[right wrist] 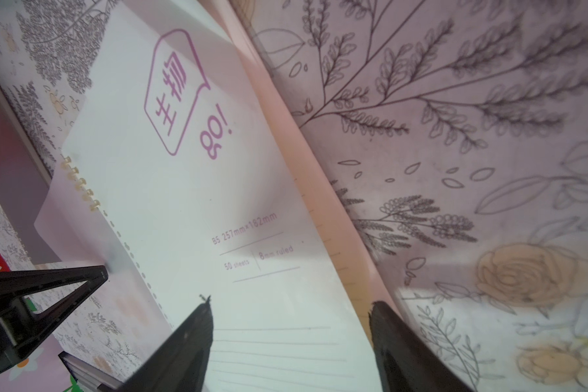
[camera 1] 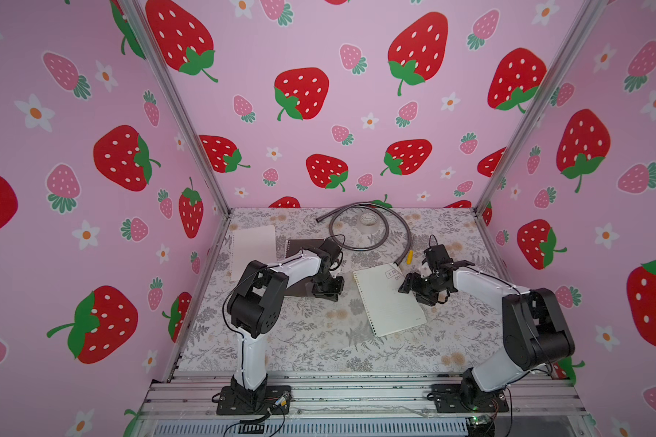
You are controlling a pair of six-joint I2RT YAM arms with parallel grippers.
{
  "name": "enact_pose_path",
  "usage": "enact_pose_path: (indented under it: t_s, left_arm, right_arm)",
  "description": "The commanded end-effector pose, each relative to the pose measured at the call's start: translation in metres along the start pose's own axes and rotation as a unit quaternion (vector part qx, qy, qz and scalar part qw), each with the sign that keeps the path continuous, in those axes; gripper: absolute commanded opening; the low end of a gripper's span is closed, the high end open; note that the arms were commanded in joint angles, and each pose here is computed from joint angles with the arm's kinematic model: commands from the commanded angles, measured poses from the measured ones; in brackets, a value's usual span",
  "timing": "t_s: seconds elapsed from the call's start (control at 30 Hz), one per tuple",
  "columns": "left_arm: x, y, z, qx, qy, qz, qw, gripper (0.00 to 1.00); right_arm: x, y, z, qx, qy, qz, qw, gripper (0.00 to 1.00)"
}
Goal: Tear off pages from different notebooks
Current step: Open the notebook at the center of the board.
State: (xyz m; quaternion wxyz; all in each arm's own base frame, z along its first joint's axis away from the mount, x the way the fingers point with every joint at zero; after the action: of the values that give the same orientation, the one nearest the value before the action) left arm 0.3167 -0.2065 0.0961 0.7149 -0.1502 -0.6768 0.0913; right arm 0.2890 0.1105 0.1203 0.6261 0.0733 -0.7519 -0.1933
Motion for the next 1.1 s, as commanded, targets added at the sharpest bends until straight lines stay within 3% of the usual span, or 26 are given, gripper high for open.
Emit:
enact_pose_path:
  t_s: [0.0, 0.17, 0.6, 1.07]
  left_arm:
    - [0.004, -0.002, -0.001, -0.008, -0.001, -0.013, 1.000, 0.00]
    - [0.005, -0.002, -0.001, -0.009, -0.002, -0.014, 1.000, 0.00]
    - [0.007, -0.004, 0.000, -0.012, -0.006, -0.018, 1.000, 0.00]
    - [0.007, -0.003, 0.000, -0.011, -0.006, -0.022, 1.000, 0.00]
  right_arm:
    - [0.015, 0.006, -0.007, 0.022, -0.019, 0.009, 1.000, 0.75]
    - [0.018, 0.002, -0.013, 0.035, -0.030, 0.048, 0.998, 0.75]
    - [-0.002, 0.006, -0.012, 0.038, -0.001, 0.006, 0.999, 0.75]
    - [-0.010, 0.006, -0.008, 0.042, 0.014, 0.004, 0.999, 0.75]
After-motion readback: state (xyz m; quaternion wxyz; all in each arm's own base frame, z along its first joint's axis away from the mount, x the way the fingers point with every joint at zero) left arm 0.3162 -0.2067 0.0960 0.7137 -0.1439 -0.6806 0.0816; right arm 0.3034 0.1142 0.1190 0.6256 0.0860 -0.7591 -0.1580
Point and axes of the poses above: each gripper's point midway between its finger pads, its own x axis back along the fingers, its own y axis along the line the jaws close on, z = x × y, the point moved 8 cm from there along x, back along the fingers, and after that the axes turned 7 degrees about x, right-handed, at the moved point
